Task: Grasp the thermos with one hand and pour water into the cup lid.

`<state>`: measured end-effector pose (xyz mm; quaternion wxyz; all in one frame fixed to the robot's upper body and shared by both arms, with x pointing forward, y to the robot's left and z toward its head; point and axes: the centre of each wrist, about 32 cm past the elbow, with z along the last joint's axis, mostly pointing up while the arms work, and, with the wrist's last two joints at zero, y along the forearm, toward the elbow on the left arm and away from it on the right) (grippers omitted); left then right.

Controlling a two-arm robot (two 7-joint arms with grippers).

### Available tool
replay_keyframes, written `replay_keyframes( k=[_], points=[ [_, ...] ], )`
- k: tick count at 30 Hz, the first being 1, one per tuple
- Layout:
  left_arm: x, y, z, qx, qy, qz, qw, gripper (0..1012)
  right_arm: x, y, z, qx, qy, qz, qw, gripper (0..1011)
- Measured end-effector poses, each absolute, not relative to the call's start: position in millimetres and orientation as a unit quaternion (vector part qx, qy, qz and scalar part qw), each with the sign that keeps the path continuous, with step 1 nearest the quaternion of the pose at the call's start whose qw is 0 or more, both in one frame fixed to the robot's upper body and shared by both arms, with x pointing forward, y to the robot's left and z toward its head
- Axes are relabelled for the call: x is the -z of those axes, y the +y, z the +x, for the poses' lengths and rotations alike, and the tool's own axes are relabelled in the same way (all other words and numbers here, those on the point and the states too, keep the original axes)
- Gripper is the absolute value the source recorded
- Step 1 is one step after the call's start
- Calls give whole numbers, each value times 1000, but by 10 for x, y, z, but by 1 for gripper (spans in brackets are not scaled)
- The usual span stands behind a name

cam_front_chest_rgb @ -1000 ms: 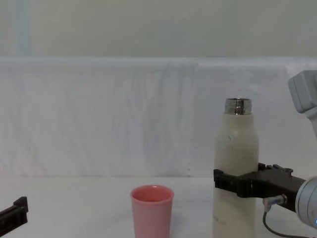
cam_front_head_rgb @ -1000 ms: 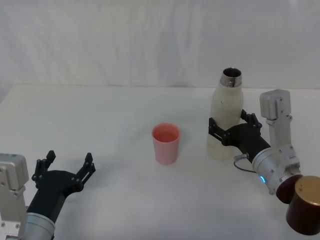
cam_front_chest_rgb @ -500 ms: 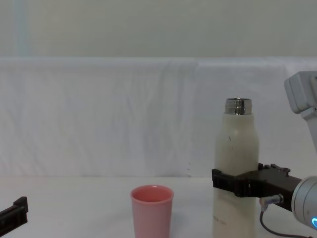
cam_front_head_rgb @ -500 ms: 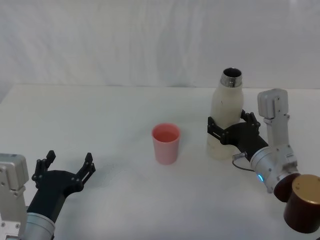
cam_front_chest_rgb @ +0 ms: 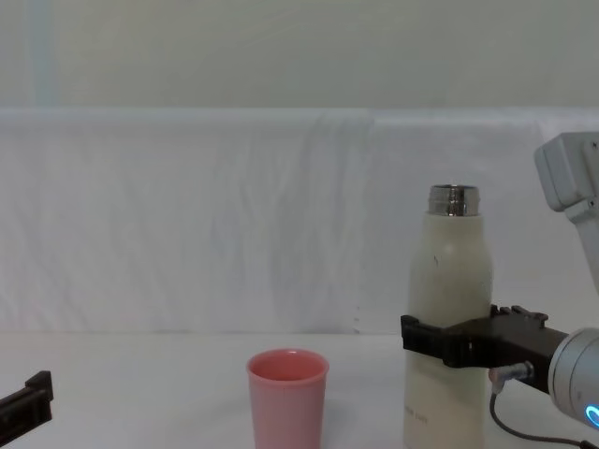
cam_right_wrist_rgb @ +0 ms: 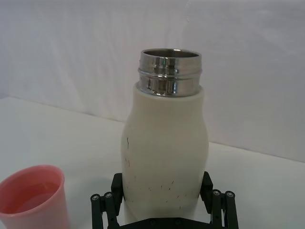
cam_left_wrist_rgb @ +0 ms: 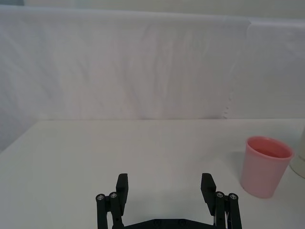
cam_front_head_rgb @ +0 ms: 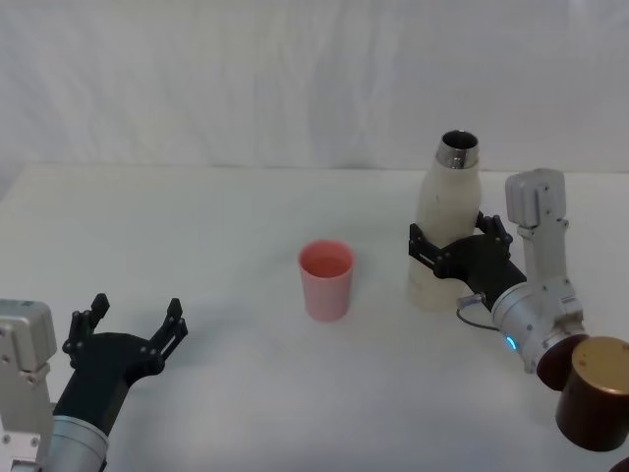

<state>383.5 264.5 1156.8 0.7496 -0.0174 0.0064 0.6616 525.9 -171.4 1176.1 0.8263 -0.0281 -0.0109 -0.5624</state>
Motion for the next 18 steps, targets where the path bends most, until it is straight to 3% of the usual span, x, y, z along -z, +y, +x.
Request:
replay_keyframes(
  k=[15, 18],
  points=[
    [-11568, 2645, 3835, -662, 6, -17, 750, 1001, -11774, -1715, 5273, 562, -11, -28, 826, 1001],
    [-11568, 2645, 3835, -662, 6, -17, 750, 1001, -11773, -1714, 5272, 562, -11, -28, 826, 963]
  ],
)
